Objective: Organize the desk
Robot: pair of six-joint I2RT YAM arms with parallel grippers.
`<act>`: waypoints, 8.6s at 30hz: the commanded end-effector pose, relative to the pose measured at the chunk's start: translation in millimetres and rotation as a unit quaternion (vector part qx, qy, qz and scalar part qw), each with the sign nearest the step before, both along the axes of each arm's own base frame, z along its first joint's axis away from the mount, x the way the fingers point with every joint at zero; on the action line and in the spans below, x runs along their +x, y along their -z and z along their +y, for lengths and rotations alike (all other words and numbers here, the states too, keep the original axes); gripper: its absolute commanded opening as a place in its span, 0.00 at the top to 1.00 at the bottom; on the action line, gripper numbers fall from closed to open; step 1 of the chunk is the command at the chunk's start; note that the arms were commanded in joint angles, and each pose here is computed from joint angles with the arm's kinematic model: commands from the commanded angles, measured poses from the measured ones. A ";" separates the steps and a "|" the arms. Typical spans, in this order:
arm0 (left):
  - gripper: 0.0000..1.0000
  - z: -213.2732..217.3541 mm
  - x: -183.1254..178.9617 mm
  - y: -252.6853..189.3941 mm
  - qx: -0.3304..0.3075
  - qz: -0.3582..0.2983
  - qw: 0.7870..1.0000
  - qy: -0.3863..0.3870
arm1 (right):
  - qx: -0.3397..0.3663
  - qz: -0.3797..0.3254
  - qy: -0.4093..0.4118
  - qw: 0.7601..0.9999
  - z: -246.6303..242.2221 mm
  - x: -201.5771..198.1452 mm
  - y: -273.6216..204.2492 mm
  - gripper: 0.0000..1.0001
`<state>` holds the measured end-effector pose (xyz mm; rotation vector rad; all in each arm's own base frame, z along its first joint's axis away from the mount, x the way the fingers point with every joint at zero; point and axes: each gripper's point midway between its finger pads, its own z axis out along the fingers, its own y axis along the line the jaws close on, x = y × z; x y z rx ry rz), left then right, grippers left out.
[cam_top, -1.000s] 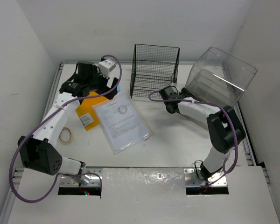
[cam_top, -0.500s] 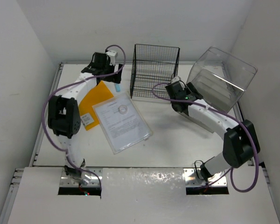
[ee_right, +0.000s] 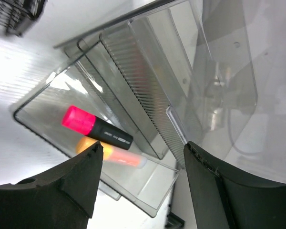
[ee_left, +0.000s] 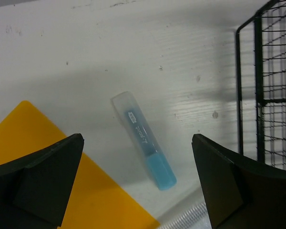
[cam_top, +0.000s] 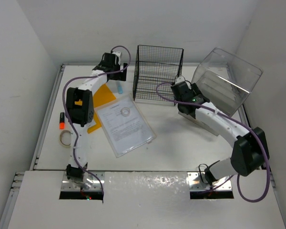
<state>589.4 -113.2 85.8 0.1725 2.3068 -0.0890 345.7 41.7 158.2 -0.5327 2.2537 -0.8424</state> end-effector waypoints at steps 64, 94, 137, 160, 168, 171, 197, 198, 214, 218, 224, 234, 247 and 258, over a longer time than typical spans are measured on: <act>1.00 -118.9 -270.0 -209.4 -0.031 -0.155 0.888 0.431 | 0.690 -0.100 -0.294 0.654 243.6 -16.9 -179.0 0.26; 1.00 -133.5 -271.6 -205.7 -0.042 -0.157 0.886 0.435 | 0.756 -0.038 -0.261 0.599 288.7 15.5 -145.7 0.55; 0.00 -64.7 -259.1 -167.2 0.001 -0.095 0.939 0.330 | -0.043 -0.063 0.073 0.994 -24.8 -19.5 -53.1 1.00; 0.00 -31.9 -252.0 -157.7 0.011 -0.088 0.951 0.298 | -0.161 0.100 0.020 0.982 -16.2 18.0 43.0 0.50; 0.01 -9.7 -243.3 -154.2 -0.002 -0.074 0.971 0.226 | -0.073 0.048 0.014 0.996 -4.8 14.8 12.7 0.38; 0.00 36.3 -237.0 -149.7 0.020 -0.057 0.991 0.119 | -0.002 0.014 -0.003 1.000 5.8 10.4 -1.2 0.34; 0.00 277.8 -241.6 -48.3 0.010 0.025 0.903 -0.428 | 0.354 -0.109 -0.145 0.917 90.8 -29.8 -50.3 0.31; 0.00 278.7 -242.4 -43.5 0.002 0.030 0.895 -0.445 | 0.357 -0.117 -0.147 0.915 90.3 -31.3 -54.5 0.31; 0.00 292.8 -227.3 10.2 0.003 0.071 0.831 -0.552 | 0.388 -0.121 -0.159 0.900 98.4 -41.4 -60.1 0.31; 0.00 284.1 -228.6 15.9 0.012 0.115 0.849 -0.516 | 0.385 -0.122 -0.160 0.901 96.6 -42.9 -59.6 0.31; 0.00 293.8 -238.3 10.3 0.057 0.120 0.851 -0.508 | 0.387 -0.125 -0.167 0.898 96.9 -45.0 -60.3 0.31; 0.00 266.9 -241.9 32.1 0.172 0.144 0.838 -0.496 | 0.384 -0.120 -0.170 0.900 95.0 -49.4 -54.7 0.31; 0.00 272.2 -216.8 54.8 0.122 0.163 0.824 -0.528 | 0.378 -0.104 -0.163 0.905 94.0 -51.2 -37.6 0.31; 0.00 253.0 -229.1 48.7 0.069 0.185 0.853 -0.484 | 0.378 -0.113 -0.161 0.905 90.5 -53.1 -43.0 0.31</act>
